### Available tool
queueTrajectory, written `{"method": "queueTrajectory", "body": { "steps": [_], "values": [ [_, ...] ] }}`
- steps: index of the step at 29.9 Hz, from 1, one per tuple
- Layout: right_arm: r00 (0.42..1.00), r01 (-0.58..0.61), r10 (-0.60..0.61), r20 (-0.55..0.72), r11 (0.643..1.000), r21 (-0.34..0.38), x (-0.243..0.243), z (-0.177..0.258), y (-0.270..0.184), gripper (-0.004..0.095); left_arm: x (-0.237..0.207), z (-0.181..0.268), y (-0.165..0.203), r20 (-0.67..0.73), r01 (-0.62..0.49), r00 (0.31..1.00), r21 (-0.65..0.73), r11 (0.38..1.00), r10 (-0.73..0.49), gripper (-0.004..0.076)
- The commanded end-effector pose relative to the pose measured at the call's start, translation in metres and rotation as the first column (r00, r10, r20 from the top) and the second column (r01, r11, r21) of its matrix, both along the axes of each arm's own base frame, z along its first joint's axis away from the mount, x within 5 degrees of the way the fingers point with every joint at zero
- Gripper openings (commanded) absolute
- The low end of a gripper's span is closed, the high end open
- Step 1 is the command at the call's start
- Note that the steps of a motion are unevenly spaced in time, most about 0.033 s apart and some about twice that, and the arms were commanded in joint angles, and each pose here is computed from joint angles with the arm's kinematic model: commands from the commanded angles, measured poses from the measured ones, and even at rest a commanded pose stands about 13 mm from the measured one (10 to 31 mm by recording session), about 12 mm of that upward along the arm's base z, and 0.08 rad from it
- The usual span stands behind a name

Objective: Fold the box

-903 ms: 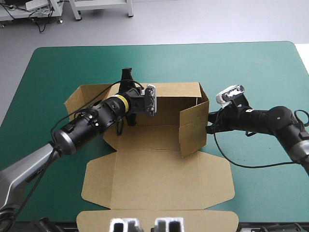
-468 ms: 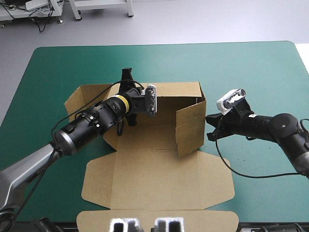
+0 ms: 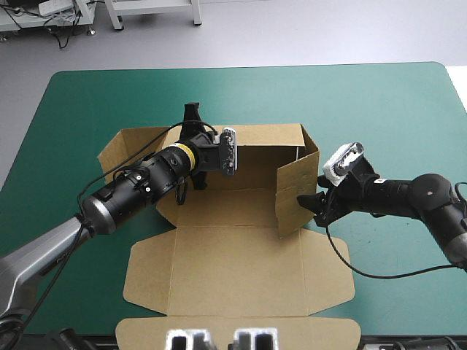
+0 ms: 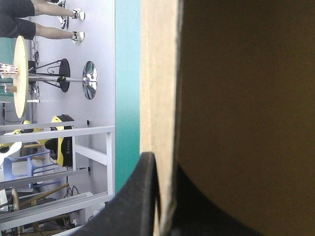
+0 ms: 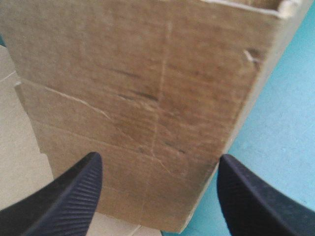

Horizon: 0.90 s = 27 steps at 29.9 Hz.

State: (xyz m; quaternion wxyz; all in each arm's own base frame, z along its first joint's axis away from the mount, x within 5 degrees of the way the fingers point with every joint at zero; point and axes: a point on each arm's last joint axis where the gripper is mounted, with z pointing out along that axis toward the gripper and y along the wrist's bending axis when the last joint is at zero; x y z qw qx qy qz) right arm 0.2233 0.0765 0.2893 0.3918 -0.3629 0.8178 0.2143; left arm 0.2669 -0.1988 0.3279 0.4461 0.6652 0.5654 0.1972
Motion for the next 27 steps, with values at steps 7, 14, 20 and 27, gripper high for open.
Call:
{"method": "queueTrajectory", "body": {
  "steps": [7, 14, 20, 27],
  "values": [
    [0.999, -0.035, 0.032, 0.034, 0.993, 0.116, 0.019, -0.001, 0.01, 0.0724, -0.006, 0.005, -0.001, -0.03, -0.021, 0.999, -0.035, 0.999, 0.02, -0.001],
    [0.996, 0.031, -0.038, 0.078, 0.995, 0.095, 0.024, 0.0, 0.026, 0.0721, -0.006, 0.007, -0.003, -0.072, -0.057, 0.996, -0.129, 0.99, 0.048, -0.0009],
    [0.982, 0.148, -0.159, 0.099, 0.983, 0.108, 0.028, 0.004, 0.037, 0.0677, -0.006, 0.009, -0.004, -0.094, -0.083, 0.993, -0.174, 0.981, 0.067, -0.0009],
    [0.974, 0.172, -0.18, 0.14, 0.983, 0.067, 0.027, 0.004, 0.046, 0.0403, -0.006, 0.024, -0.007, -0.132, -0.112, 0.988, -0.25, 0.962, 0.081, -0.0009]
  ]
}}
